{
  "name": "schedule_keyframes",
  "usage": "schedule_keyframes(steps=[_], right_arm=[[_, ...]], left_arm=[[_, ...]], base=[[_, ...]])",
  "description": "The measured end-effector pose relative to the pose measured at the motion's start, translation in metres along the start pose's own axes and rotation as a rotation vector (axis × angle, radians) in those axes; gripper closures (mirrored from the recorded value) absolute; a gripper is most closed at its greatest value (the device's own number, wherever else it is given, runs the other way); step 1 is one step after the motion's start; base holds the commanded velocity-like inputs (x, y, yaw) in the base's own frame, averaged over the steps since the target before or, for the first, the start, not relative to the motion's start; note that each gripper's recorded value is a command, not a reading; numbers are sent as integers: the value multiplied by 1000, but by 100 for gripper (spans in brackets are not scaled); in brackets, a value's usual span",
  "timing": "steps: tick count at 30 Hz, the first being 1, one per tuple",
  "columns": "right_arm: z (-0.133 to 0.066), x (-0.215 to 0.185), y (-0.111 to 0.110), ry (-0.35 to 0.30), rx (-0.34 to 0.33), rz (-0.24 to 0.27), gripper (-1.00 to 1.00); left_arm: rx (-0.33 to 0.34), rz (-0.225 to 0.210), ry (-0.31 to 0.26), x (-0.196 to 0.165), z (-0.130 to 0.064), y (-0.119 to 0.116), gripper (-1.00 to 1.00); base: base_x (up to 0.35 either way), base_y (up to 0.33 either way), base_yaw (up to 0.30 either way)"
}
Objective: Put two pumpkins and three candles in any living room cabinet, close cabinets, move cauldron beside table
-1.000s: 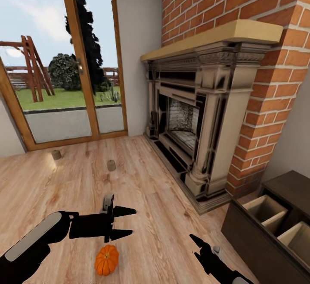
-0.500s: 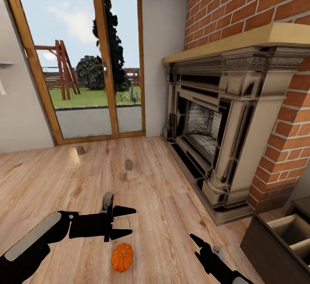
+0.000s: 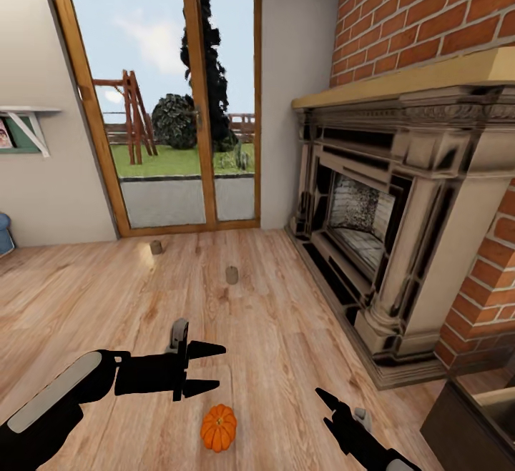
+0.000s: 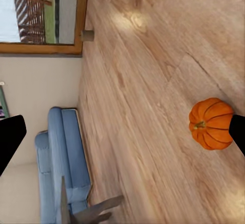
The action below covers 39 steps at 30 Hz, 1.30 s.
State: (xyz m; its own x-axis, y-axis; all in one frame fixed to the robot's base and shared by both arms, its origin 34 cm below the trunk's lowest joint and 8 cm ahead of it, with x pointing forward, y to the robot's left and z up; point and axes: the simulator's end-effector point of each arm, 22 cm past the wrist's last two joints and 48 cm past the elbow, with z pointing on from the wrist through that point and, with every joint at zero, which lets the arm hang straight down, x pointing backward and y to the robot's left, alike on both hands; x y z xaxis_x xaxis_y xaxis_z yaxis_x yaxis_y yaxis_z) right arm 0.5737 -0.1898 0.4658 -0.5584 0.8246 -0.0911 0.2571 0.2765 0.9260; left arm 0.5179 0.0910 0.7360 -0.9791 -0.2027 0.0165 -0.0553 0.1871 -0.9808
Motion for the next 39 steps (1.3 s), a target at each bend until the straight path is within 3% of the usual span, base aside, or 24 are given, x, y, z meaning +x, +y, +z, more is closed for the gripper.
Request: schedule_keyframes(steps=[16,28,39], right_arm=[[-8,-11,33,-18,-1,-20,-100],[-8,-11,32,-21,0,-24,-100],[-8,-11,32,-21,1,-24,-100]], left_arm=[[1,-2,-4,-7,-6,-33,-100],[2,-2,-4,-7,-6,-33,-100],[2,-2,-5,-7,-6,-33,-100]], base=[[0,0,1],[0,0,9],[23,20,237]])
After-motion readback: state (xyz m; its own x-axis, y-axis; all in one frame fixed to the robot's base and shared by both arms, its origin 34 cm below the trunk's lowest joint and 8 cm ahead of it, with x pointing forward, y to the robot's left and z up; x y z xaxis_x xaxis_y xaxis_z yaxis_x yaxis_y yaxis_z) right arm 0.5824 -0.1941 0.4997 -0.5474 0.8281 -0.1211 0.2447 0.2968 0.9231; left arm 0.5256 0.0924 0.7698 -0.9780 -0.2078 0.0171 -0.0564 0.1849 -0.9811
